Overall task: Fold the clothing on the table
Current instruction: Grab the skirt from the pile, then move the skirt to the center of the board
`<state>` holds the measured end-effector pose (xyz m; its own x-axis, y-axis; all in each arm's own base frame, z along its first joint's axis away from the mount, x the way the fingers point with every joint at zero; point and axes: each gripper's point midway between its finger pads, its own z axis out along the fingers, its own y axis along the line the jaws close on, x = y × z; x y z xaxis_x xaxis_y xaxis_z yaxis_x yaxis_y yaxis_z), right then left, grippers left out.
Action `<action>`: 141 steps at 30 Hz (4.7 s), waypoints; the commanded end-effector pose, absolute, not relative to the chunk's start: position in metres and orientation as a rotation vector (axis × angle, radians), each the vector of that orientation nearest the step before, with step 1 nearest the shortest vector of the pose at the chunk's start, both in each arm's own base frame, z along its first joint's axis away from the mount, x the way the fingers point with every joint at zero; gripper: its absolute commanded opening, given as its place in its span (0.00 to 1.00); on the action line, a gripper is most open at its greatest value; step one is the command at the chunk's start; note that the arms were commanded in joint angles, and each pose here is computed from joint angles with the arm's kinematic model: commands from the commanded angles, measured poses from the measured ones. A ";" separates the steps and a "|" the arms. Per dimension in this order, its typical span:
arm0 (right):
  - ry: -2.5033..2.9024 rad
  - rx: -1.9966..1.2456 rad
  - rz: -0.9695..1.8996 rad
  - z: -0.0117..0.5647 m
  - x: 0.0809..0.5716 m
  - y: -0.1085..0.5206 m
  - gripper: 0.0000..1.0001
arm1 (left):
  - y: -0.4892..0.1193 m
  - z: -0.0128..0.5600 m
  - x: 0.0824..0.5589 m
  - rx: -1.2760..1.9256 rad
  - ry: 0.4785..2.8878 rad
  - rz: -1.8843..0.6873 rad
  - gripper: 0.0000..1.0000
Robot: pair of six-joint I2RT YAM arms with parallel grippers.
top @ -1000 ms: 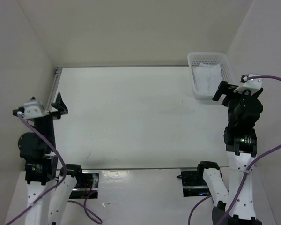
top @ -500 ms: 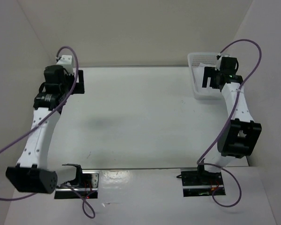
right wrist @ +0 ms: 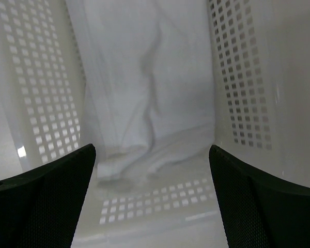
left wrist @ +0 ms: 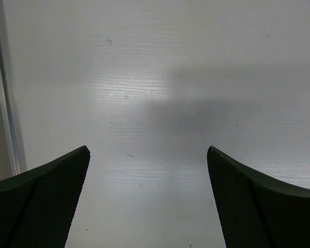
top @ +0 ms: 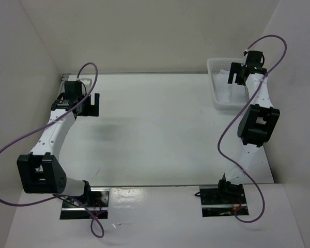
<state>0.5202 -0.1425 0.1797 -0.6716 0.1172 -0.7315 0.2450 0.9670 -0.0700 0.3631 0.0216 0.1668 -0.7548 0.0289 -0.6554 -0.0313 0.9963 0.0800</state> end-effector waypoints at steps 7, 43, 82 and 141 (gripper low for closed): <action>2.363 0.283 -0.215 0.131 0.574 -0.149 0.95 | 0.031 0.184 0.368 -0.022 2.331 0.160 1.00; 2.381 0.119 -0.490 0.122 0.557 -0.133 0.82 | 0.026 0.184 0.369 -0.008 2.331 0.128 1.00; 2.518 0.121 -0.237 0.074 0.597 -0.138 0.00 | 0.024 0.175 0.368 0.024 2.350 0.115 1.00; 2.179 -0.872 0.100 0.234 0.284 0.191 0.96 | -0.028 0.262 0.299 0.420 1.994 0.036 1.00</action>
